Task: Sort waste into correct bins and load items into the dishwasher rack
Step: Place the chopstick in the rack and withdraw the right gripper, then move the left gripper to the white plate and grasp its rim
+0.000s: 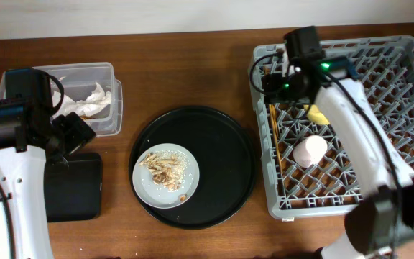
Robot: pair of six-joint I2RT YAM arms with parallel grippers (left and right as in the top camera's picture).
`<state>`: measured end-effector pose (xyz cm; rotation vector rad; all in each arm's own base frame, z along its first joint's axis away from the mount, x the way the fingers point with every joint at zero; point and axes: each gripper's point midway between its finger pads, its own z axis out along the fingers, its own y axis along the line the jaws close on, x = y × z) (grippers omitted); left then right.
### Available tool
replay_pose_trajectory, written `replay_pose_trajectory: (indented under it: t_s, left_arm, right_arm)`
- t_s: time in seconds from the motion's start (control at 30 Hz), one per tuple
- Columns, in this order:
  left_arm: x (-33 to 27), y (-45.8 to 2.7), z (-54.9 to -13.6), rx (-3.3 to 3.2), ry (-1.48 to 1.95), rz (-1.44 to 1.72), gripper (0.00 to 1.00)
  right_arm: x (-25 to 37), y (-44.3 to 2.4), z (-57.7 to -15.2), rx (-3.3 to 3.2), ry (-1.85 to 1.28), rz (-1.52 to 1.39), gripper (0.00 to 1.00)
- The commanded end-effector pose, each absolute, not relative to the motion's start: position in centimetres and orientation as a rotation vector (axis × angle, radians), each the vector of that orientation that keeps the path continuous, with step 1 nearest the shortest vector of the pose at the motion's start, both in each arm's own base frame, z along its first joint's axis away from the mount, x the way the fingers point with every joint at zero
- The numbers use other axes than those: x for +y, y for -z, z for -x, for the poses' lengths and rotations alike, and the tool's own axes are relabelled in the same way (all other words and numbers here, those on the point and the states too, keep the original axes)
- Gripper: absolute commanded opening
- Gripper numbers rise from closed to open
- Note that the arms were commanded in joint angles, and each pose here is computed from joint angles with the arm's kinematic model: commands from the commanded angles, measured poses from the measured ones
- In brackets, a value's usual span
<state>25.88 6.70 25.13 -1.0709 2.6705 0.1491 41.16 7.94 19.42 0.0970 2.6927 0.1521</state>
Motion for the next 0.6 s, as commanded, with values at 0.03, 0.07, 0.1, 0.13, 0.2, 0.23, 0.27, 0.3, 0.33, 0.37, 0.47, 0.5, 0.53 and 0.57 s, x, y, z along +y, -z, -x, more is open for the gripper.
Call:
replay_pose_trajectory:
  t_s: [0.03, 0.07, 0.1, 0.13, 0.2, 0.23, 0.27, 0.3, 0.33, 0.37, 0.47, 0.5, 0.53, 0.57]
  left_arm:
    - [7.0, -25.5, -25.8, 2.649, -0.16, 1.087, 0.99]
    - [7.0, -25.5, -25.8, 2.649, -0.16, 1.086, 0.99]
    - [7.0, -25.5, -25.8, 2.649, -0.16, 1.086, 0.99]
    - [7.0, -25.5, -25.8, 2.649, -0.16, 1.086, 0.99]
    - [7.0, -25.5, -25.8, 2.649, -0.16, 1.087, 0.99]
    - [7.0, -25.5, -25.8, 2.649, -0.16, 1.087, 0.99]
    - [7.0, -25.5, -25.8, 2.649, -0.16, 1.086, 0.99]
    - [7.0, -25.5, -25.8, 2.649, -0.16, 1.086, 0.99]
    - [7.0, -25.5, -25.8, 2.649, -0.16, 1.087, 0.99]
    - [7.0, -25.5, -25.8, 2.649, -0.16, 1.087, 0.99]
    - [7.0, -25.5, -25.8, 2.649, -0.16, 1.087, 0.99]
    - [7.0, -25.5, -25.8, 2.649, -0.16, 1.087, 0.99]
    - [7.0, -25.5, -25.8, 2.649, -0.16, 1.087, 0.99]
    - [7.0, -25.5, -25.8, 2.649, -0.16, 1.087, 0.99]
  right_arm:
    - [1.1, -28.8, -36.6, 2.463, -0.205, -0.44, 0.99]
    - [-1.6, -29.8, -35.4, 2.424, -0.178, -0.527, 0.99]
    - [-3.8, -30.3, -34.4, 2.4, -0.15, -0.605, 0.99]
    - [-8.1, -30.4, -32.3, 2.372, -0.075, -0.763, 0.99]
    - [-12.8, -29.0, -29.4, 2.378, 0.011, -0.983, 0.99]
    - [-14.1, -28.4, -28.2, 2.388, 0.028, -1.06, 0.99]
    - [-15.0, -27.9, -27.3, 2.395, 0.04, -1.123, 0.99]
    - [-16.5, -27.4, -26.6, 2.385, 0.055, -1.194, 0.99]
    - [-17.2, -27.1, -26.3, 2.378, 0.062, -1.226, 0.99]
    - [-17.6, -26.9, -26.2, 2.377, 0.065, -1.245, 0.99]
    - [-17.8, -26.3, -26.3, 2.393, 0.063, -1.259, 0.99]
    - [-17.9, -26.1, -26.4, 2.399, 0.062, -1.262, 0.99]
    - [-17.9, -26.0, -26.5, 2.401, 0.062, -1.263, 0.99]
    - [-17.9, -26.0, -26.5, 2.402, 0.062, -1.263, 0.99]
